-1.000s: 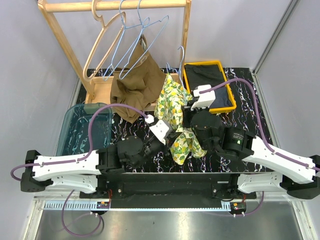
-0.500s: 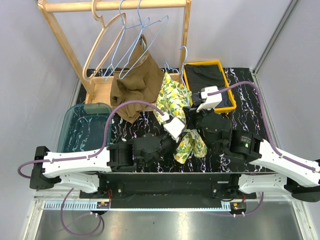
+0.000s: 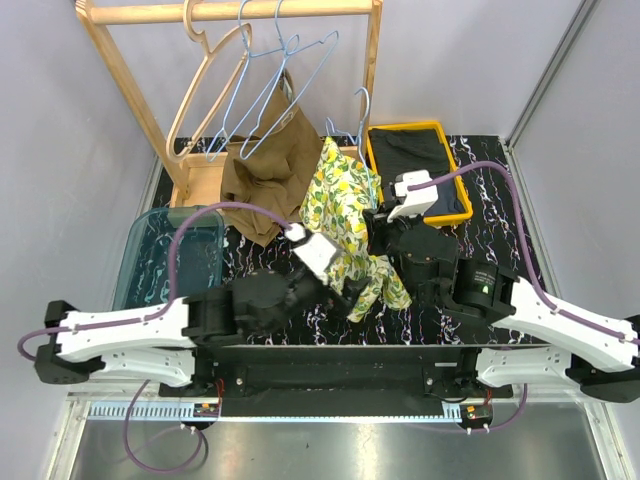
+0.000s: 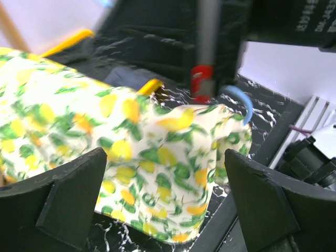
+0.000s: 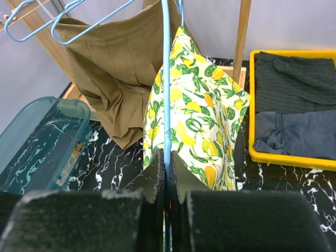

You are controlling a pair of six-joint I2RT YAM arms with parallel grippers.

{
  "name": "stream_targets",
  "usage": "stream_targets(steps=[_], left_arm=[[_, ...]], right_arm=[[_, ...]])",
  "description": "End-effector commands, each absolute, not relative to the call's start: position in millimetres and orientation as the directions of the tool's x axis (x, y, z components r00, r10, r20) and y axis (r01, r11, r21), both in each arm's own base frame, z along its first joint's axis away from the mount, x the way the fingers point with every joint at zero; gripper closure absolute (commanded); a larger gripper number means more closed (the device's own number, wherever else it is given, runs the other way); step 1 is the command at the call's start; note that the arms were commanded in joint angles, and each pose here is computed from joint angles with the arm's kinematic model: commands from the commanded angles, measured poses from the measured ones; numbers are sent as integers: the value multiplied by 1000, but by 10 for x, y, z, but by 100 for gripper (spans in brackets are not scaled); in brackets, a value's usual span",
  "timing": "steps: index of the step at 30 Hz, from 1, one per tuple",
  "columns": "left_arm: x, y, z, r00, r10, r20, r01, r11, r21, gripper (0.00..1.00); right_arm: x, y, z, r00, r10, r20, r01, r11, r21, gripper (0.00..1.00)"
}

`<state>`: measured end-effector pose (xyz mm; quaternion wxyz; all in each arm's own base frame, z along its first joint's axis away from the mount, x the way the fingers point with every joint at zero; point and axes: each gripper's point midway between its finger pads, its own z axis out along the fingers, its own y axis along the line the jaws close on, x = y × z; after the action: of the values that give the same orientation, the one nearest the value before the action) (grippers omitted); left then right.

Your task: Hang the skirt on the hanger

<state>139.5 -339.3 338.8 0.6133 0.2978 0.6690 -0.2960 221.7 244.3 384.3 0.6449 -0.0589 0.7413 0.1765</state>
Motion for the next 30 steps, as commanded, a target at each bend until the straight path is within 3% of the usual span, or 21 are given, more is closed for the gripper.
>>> stream_targets(steps=[1, 6, 11, 19, 30], left_arm=[[1469, -2898, 3764, -56, -110, -992, 691, 713, -118, 1], [1543, -2370, 3873, -53, -195, -979, 605, 774, -187, 1], [1640, -2074, 3661, -84, -166, -983, 494, 849, -186, 1], [1693, -2101, 3231, -155, -80, -985, 413, 900, -138, 1], [1611, -2197, 2828, -248, -49, -968, 429, 890, -155, 1]], right_arm=[[2282, 2444, 4235, -74, 236, -969, -296, 923, 247, 100], [2376, 2536, 4295, -32, 222, -975, -273, 936, 222, 100], [2579, 2589, 4436, 14, 175, -984, -245, 955, 166, 100], [3091, 2495, 4666, 71, 139, -988, -164, 978, 126, 100], [3944, 2688, 5046, 170, 89, -982, -172, 983, 59, 100]])
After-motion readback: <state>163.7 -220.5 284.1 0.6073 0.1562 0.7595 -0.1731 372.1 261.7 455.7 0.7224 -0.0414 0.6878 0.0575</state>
